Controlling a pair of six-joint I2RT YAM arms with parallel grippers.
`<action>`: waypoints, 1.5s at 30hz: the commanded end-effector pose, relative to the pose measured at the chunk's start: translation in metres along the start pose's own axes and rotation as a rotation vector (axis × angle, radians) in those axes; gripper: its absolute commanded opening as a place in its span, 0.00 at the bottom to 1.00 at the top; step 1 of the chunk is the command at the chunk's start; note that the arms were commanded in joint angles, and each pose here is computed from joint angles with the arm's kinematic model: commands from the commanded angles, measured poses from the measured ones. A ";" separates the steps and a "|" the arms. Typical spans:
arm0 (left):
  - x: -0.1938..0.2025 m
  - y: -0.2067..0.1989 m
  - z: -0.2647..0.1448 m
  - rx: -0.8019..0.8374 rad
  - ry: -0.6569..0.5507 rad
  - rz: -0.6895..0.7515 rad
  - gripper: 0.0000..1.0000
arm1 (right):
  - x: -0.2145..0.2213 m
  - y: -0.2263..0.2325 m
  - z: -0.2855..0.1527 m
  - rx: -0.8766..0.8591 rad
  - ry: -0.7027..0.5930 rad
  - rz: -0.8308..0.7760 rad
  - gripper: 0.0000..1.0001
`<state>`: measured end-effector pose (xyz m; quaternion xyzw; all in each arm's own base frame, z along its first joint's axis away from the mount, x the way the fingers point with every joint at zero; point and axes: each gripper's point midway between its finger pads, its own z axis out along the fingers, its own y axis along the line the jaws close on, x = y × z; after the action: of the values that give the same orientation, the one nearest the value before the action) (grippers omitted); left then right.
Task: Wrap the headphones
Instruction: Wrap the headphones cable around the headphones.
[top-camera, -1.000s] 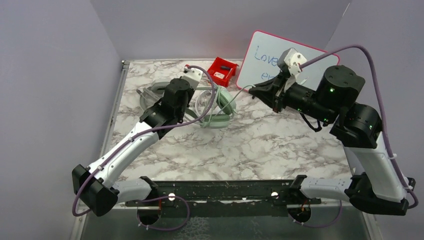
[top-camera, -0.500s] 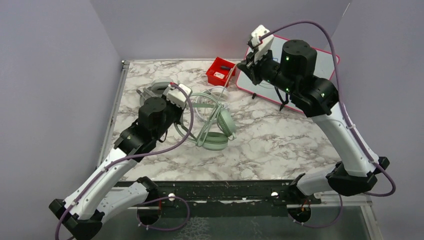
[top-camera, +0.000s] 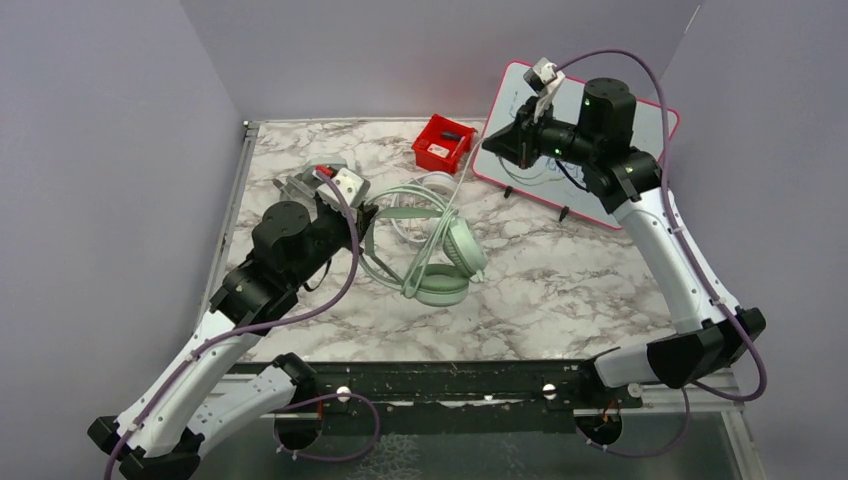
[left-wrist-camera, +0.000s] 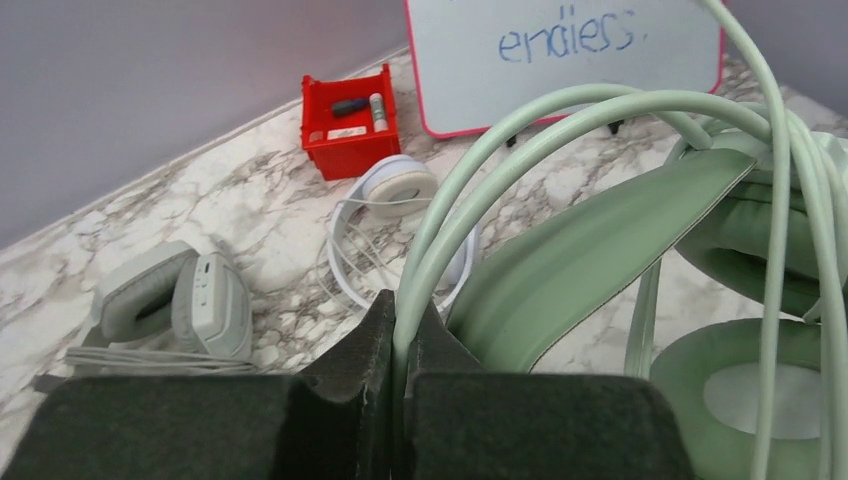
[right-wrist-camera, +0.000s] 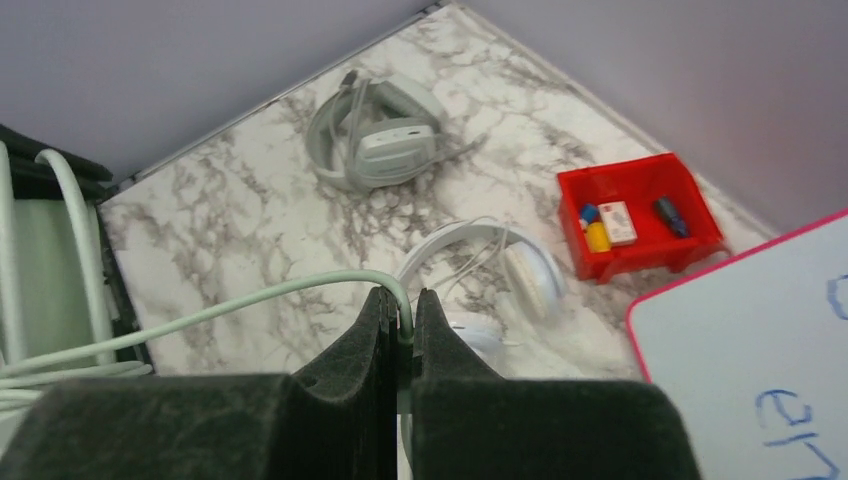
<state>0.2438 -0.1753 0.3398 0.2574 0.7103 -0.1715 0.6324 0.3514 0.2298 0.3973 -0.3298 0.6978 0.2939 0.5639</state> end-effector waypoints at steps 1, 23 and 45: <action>-0.094 -0.027 -0.028 0.156 -0.295 -0.200 0.00 | 0.017 0.033 0.013 -0.294 -0.041 0.112 0.01; -0.254 0.005 -0.017 0.072 -0.672 -0.398 0.00 | 0.048 0.125 0.019 -0.666 -0.177 0.549 0.08; -0.270 0.029 -0.019 -0.041 -0.750 -0.484 0.00 | 0.062 0.122 0.028 -0.618 -0.284 0.611 0.26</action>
<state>0.2887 -0.2069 0.5292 0.0645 0.5878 -0.3164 0.7418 0.2602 0.3144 0.3384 -0.2204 0.5642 0.6817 0.4103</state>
